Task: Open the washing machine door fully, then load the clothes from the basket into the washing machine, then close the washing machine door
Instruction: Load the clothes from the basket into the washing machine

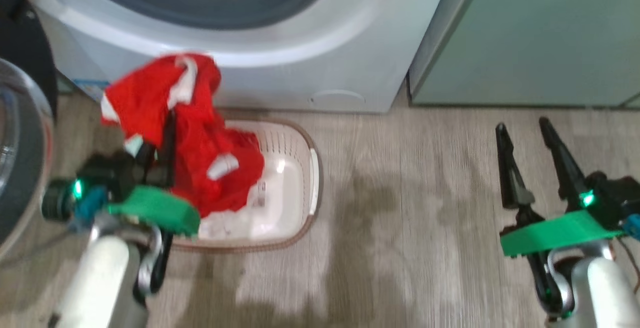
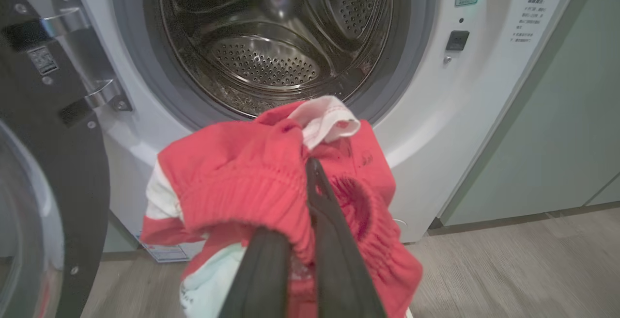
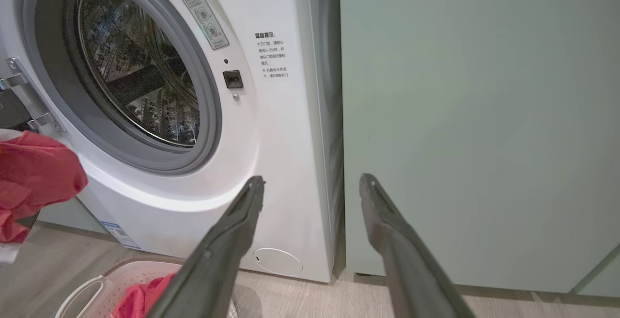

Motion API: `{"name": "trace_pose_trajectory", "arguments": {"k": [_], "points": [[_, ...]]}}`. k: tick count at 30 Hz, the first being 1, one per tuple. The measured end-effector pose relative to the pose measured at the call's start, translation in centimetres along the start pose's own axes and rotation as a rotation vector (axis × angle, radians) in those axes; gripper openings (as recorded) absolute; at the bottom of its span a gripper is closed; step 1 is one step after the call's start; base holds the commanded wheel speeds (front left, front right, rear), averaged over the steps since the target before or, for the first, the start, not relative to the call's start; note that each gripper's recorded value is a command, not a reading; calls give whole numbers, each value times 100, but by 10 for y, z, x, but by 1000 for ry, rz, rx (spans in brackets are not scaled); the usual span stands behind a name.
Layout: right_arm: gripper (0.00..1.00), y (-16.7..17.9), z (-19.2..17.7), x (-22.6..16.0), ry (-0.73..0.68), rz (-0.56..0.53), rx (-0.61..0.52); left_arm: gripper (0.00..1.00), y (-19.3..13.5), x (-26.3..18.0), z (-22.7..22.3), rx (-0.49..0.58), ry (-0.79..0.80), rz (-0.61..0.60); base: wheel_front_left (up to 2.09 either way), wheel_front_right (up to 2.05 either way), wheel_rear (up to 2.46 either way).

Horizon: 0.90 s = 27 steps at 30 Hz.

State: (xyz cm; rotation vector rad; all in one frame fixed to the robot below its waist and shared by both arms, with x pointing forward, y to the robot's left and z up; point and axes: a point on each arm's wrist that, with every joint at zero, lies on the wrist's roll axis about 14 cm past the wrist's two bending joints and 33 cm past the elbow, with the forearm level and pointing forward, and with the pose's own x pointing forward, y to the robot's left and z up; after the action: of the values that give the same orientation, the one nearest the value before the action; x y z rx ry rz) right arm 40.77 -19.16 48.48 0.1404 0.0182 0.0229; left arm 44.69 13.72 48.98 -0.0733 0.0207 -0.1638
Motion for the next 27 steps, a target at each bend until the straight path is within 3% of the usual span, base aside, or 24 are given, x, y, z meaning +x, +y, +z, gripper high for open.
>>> {"name": "trace_pose_trajectory", "arguments": {"k": [14,20,27], "points": [[100,-18,-45,38,67,-36,-5,0,-11,137,-57,-45,150,-102,0,0,0],[100,-32,-68,41,102,-77,14,0,-19,194,-85,-90,244,-140,0,0,0],[100,-45,-83,39,132,-115,30,0,-15,238,-93,-69,307,-137,0,0,0]]}}
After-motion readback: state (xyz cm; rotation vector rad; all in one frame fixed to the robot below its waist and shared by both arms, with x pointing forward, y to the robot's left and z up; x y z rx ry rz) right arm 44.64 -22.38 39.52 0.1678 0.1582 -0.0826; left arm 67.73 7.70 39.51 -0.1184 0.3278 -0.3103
